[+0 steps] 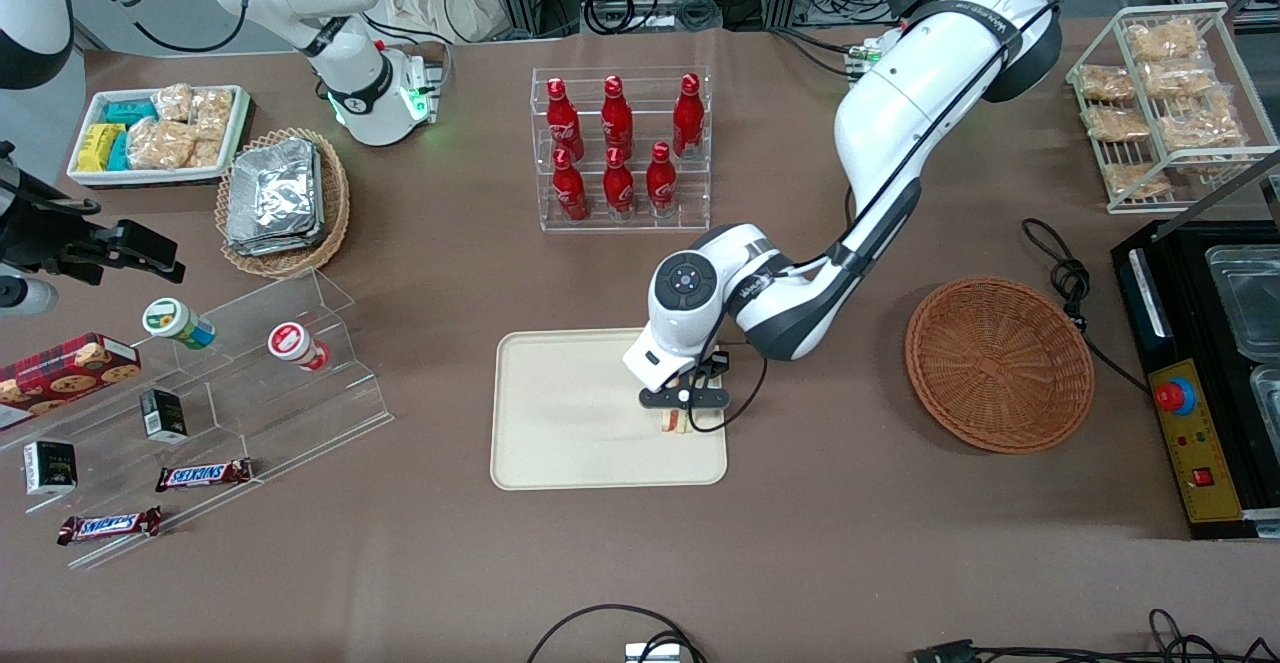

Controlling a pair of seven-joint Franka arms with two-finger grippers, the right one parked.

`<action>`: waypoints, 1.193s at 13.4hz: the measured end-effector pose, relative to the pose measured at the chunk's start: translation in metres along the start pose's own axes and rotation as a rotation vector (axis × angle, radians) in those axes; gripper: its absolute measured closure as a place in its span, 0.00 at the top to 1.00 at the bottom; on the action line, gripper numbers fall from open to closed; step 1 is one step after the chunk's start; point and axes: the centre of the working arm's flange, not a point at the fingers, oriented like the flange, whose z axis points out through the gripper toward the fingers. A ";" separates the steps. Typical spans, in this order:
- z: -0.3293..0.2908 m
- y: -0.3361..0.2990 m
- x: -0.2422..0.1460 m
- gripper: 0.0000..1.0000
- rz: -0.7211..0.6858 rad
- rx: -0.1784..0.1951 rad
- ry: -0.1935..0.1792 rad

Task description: Place sandwich from basket to tray

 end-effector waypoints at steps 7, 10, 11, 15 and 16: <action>-0.009 -0.002 0.012 1.00 -0.144 -0.024 0.031; -0.052 -0.005 0.025 1.00 -0.197 -0.028 0.077; -0.071 -0.009 0.027 1.00 -0.208 -0.005 0.084; -0.152 -0.044 0.035 1.00 -0.273 0.092 0.121; -0.172 -0.058 0.038 1.00 -0.297 0.117 0.129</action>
